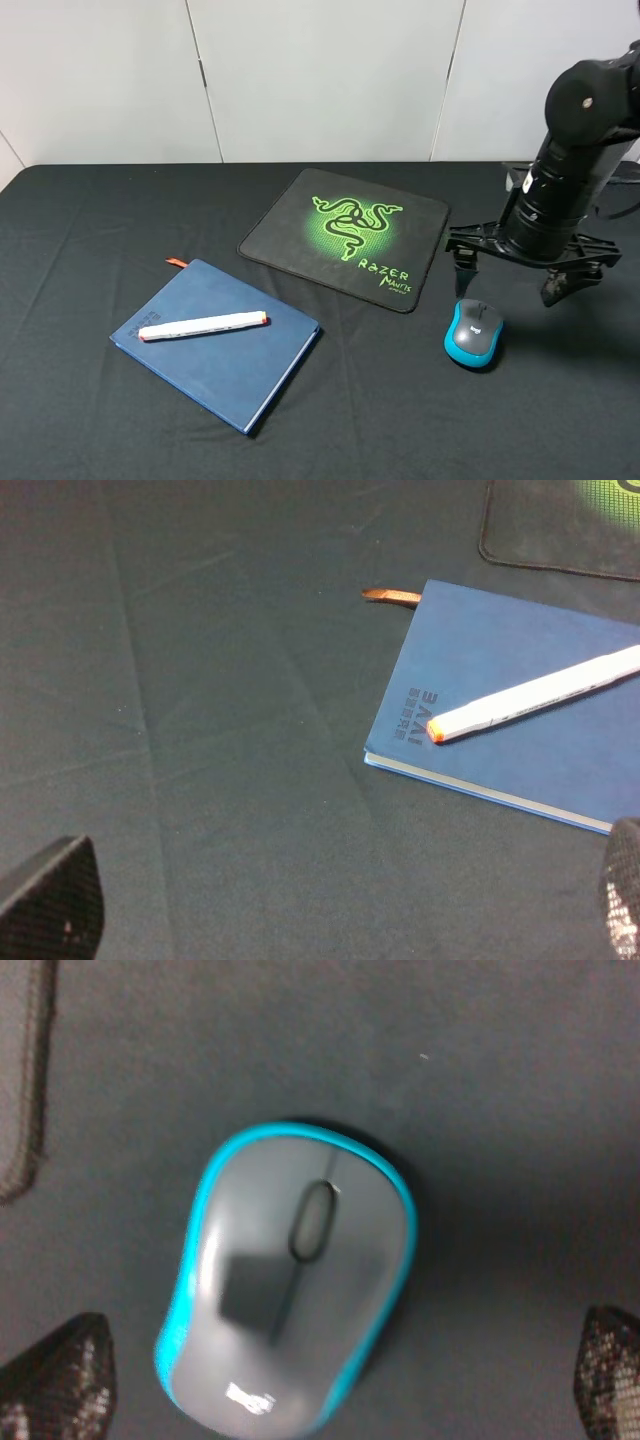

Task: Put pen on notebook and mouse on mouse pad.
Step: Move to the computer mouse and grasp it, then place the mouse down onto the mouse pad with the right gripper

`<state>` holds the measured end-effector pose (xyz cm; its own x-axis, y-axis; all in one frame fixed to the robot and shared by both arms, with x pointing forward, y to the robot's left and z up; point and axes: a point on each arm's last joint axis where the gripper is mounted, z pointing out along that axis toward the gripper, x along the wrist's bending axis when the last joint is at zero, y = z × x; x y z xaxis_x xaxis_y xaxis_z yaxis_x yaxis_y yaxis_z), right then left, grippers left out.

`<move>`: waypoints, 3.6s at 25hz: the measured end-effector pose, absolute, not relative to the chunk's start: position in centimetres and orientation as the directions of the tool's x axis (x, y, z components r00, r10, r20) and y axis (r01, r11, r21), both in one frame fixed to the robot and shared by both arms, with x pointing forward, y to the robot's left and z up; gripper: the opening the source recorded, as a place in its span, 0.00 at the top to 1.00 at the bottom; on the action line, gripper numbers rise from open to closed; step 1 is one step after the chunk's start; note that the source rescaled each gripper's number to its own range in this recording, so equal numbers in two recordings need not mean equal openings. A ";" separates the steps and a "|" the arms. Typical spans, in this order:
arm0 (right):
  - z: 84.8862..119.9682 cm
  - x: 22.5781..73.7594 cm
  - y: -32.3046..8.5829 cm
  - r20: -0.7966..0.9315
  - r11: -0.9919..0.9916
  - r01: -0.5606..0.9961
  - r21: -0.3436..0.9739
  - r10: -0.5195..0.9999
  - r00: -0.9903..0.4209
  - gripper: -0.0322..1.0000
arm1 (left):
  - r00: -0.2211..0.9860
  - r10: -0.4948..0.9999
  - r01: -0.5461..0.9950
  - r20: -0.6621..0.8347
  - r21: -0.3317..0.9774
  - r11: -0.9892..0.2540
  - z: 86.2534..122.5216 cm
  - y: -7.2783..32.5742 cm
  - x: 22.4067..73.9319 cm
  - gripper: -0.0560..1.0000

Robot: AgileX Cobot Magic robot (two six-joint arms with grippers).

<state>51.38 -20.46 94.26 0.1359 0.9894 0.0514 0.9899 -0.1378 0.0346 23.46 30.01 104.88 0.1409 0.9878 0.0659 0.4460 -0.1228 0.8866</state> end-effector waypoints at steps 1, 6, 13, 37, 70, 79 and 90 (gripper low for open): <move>94.1 51.5 -20.4 0.061 -0.145 0.989 0.035 0.988 0.143 0.00 | 0.141 0.988 0.446 0.066 0.887 -0.123 104.9 30.0 23.5 0.00; 93.7 51.8 -20.1 0.089 -0.166 0.985 0.046 0.983 0.162 0.00 | 0.141 0.988 0.446 0.066 0.887 -0.123 104.9 30.0 23.5 0.00; 91.0 51.2 -20.2 0.066 -0.183 0.983 -0.019 0.981 0.184 0.00 | 0.141 0.988 0.446 0.066 0.887 -0.123 104.9 30.0 23.5 0.00; 89.0 50.0 -20.3 0.111 -0.235 0.972 0.006 0.966 0.233 0.97 | 0.140 0.988 0.445 0.067 0.887 -0.123 104.9 30.0 23.5 0.00; 104.1 53.1 -18.9 0.168 0.112 0.982 0.152 0.976 -0.138 0.94 | 0.140 0.988 0.445 0.067 0.887 -0.123 104.9 30.0 23.5 0.00; 106.8 54.6 -18.4 0.157 0.196 0.950 0.242 0.958 -0.238 0.94 | 0.140 0.988 0.445 0.067 0.887 -0.123 104.9 30.0 23.5 0.00; 105.6 59.7 -16.3 0.198 0.215 0.953 0.214 0.946 -0.258 0.94 | 0.140 0.988 0.445 0.067 0.887 -0.123 104.9 30.0 23.5 0.00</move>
<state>59.67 -16.27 105.63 -0.2580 0.9456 0.1981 0.9529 0.2152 0.2138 23.47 30.02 104.89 0.1404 0.9879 0.0666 0.4449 -0.1230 0.8871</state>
